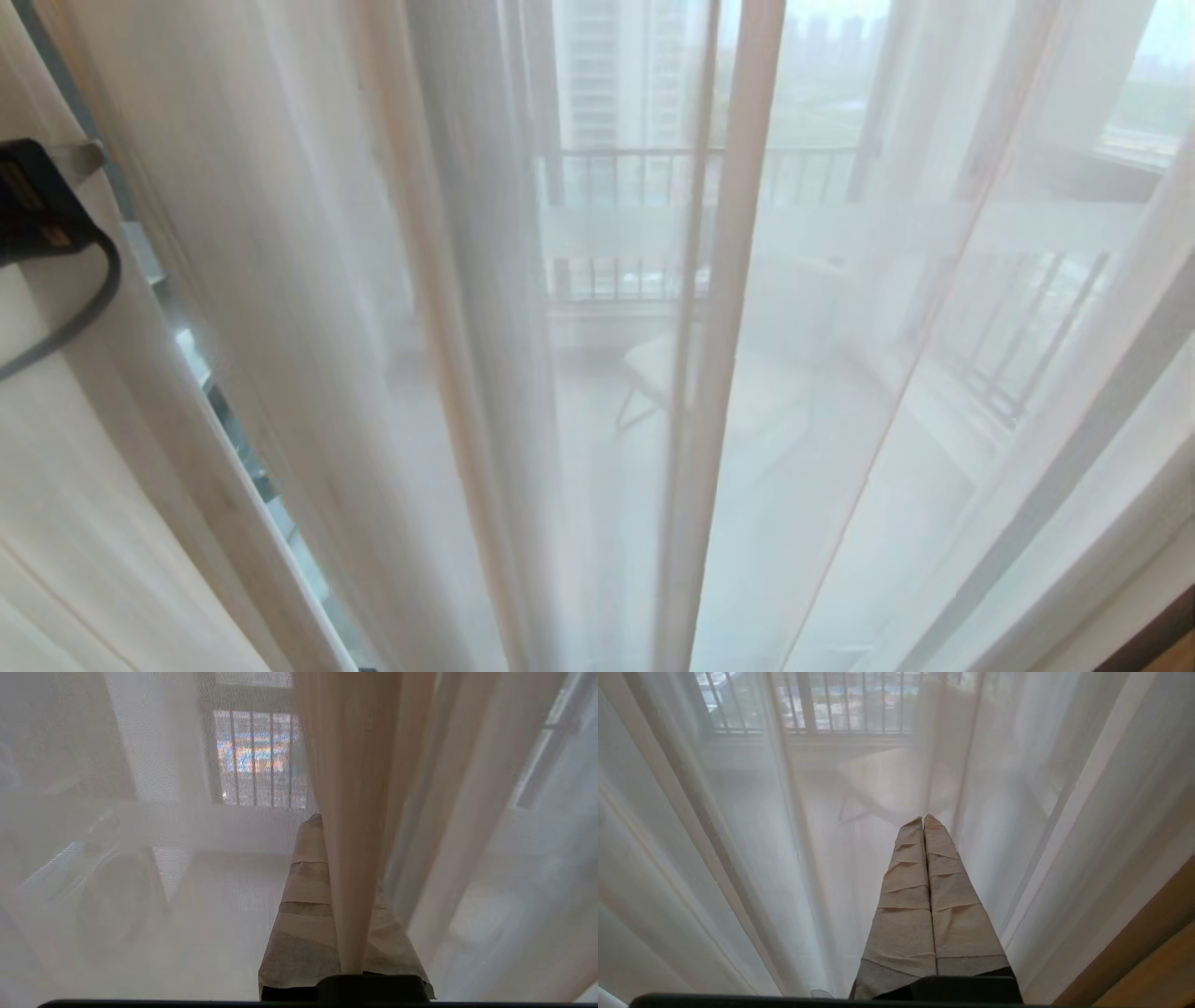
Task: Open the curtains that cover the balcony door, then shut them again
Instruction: Close the inner curtains on both sides
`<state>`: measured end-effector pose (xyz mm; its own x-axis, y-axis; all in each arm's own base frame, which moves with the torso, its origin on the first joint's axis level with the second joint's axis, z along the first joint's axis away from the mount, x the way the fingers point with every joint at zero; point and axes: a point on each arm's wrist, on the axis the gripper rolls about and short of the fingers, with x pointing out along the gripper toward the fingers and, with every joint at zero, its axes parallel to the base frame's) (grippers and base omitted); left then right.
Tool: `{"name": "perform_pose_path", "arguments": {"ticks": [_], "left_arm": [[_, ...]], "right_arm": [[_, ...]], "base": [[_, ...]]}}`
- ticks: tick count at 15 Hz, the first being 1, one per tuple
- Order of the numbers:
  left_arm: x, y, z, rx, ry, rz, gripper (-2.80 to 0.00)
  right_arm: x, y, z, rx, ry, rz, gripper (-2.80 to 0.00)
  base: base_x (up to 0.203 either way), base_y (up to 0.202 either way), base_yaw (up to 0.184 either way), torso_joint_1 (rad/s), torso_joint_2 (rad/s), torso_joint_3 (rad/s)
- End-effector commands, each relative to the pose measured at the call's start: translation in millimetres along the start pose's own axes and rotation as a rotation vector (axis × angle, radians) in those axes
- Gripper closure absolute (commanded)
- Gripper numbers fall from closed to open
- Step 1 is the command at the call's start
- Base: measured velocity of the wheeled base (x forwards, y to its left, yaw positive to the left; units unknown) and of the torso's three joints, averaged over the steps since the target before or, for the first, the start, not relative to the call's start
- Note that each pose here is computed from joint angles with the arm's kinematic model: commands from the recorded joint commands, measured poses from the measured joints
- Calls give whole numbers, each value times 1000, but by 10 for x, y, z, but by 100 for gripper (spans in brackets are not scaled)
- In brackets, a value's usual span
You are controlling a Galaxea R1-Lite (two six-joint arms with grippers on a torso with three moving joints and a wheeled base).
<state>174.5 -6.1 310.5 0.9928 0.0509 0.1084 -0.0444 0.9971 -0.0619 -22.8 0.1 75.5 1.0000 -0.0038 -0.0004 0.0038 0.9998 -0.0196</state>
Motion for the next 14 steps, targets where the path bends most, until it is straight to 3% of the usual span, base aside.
{"name": "perform_pose_path", "arguments": {"ticks": [1,10,14], "left_arm": [[-4,1,6,-1,-5,1,0],[-17,1,36,-2,-15,1,0],[-22,-41,57,-6,-25,-25,0]], "right_arm": [[0,0,0,0,0,1,0],[0,0,0,0,0,-1,0],[0,0,0,0,0,1,0]], "base": [[0,-190,1,4,2,-1],[0,-183,0,3,3,3],[0,-24,-1,1,0,1]]}}
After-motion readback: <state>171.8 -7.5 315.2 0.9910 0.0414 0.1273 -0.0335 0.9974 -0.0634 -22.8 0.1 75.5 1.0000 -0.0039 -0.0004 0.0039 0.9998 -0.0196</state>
